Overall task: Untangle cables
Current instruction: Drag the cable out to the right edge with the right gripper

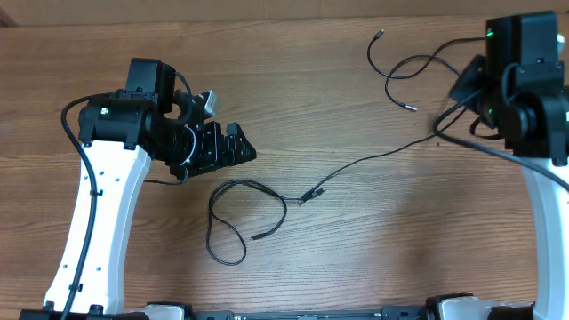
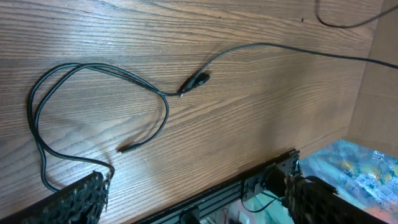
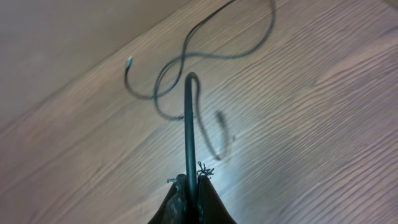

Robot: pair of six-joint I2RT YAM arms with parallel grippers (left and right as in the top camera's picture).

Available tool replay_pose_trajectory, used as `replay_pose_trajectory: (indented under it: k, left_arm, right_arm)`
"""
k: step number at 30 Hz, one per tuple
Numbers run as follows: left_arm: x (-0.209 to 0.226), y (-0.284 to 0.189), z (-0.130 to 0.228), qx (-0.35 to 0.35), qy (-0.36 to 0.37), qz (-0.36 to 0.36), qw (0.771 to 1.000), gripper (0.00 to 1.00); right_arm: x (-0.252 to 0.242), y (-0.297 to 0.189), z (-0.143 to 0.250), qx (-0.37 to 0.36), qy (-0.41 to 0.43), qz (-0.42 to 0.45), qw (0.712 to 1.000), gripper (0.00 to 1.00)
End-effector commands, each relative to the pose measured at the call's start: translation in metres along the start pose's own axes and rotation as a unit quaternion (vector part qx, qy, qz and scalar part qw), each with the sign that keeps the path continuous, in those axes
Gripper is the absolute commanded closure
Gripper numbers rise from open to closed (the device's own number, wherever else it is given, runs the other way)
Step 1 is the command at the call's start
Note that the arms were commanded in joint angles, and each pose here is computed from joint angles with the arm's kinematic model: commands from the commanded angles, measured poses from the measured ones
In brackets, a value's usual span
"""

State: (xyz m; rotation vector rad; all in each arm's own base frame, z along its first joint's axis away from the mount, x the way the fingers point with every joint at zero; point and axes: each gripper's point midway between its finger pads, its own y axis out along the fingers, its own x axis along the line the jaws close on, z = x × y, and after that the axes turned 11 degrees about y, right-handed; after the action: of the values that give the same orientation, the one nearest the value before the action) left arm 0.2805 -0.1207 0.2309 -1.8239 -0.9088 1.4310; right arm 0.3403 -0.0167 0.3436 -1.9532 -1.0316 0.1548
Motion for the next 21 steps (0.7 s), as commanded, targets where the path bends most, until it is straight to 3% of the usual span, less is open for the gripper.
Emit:
replay_pose_trajectory:
  k: [1, 14, 21]
  left_arm:
    - [0.001, 0.001, 0.0, 0.002, 0.016, -0.003, 1.0, 0.06]
    - [0.001, 0.001, 0.0, 0.002, 0.016, -0.003, 1.0, 0.05]
    - [0.002, 0.001, 0.0, 0.002, 0.016, -0.005, 1.0, 0.05]
  right_arm:
    - [-0.012, 0.004, -0.025, -0.036, 0.023, 0.021, 0.999, 0.96]
    - [-0.03, 0.034, -0.054, -0.053, 0.065, 0.052, 0.995, 0.96]
    - [-0.06, 0.062, -0.067, -0.072, 0.033, 0.147, 0.986, 0.96]
